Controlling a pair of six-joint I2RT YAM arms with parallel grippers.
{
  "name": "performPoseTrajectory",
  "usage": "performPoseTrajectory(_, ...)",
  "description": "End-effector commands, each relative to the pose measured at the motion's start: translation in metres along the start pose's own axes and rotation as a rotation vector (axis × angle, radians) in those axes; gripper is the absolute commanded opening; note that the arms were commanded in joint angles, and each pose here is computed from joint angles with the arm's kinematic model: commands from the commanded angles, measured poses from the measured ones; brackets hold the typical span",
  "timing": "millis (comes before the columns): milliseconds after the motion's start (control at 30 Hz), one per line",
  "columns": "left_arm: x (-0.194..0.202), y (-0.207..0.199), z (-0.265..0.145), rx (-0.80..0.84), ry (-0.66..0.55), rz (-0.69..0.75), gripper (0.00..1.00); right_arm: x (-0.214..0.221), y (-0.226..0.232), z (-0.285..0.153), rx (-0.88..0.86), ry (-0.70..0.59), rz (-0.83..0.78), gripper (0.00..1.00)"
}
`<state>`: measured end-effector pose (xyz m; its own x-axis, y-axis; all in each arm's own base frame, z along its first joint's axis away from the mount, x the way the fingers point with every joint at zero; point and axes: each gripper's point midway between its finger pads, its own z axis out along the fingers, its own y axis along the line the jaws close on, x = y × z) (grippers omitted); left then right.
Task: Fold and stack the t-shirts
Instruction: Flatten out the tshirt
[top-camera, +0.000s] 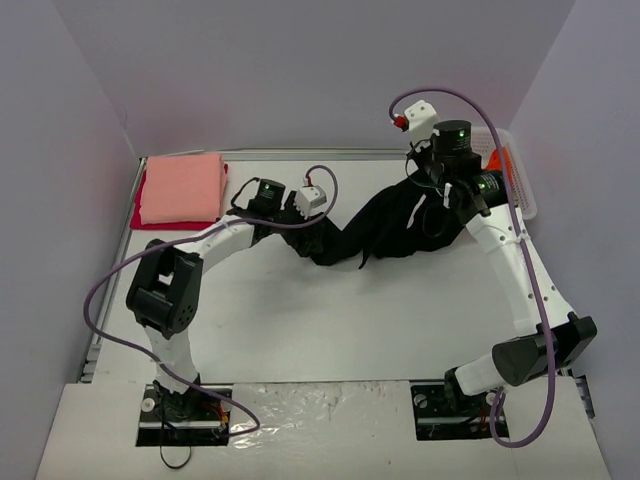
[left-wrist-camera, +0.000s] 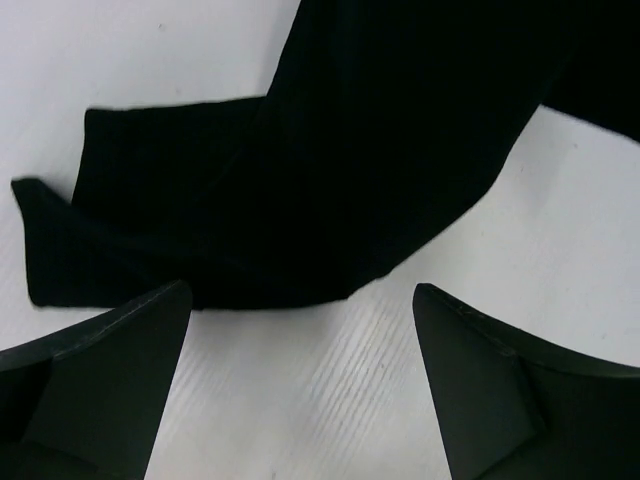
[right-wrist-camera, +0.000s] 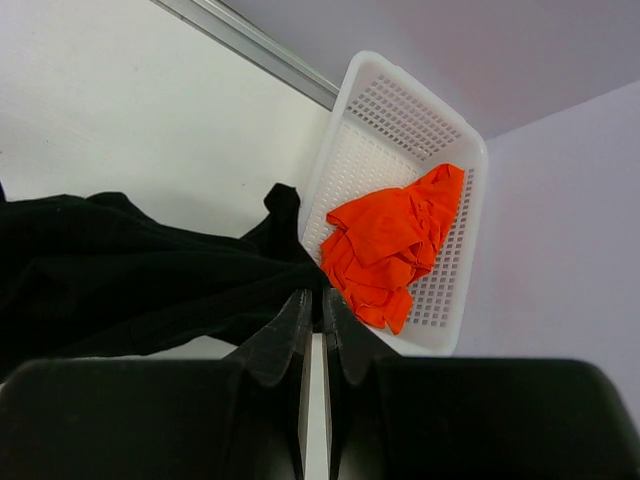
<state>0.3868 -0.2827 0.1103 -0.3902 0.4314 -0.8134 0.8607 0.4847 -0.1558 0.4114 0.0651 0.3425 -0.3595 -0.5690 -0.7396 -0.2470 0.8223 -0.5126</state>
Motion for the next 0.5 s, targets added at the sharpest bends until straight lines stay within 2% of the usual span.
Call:
performPoseTrajectory(0, -0.036, -0.002, 0.016, 0.007, -0.057, 0.035, 0.91, -0.004, -0.006, 0.001, 0.021, -0.028, 0.029, 0.00)
performPoseTrajectory(67, -0.023, -0.002, 0.035, 0.018, -0.012, 0.015, 0.89, -0.002, -0.007, 0.001, 0.024, -0.021, 0.024, 0.00)
performPoseTrajectory(200, -0.021, -0.007, 0.051, 0.062, 0.015, -0.011, 0.75, 0.004, -0.007, 0.003, 0.023, -0.007, 0.022, 0.00)
performPoseTrajectory(467, -0.009, -0.041, 0.059, 0.152, 0.043, 0.034, 0.70, 0.013, 0.001, 0.016, -0.001, 0.022, 0.021, 0.00)
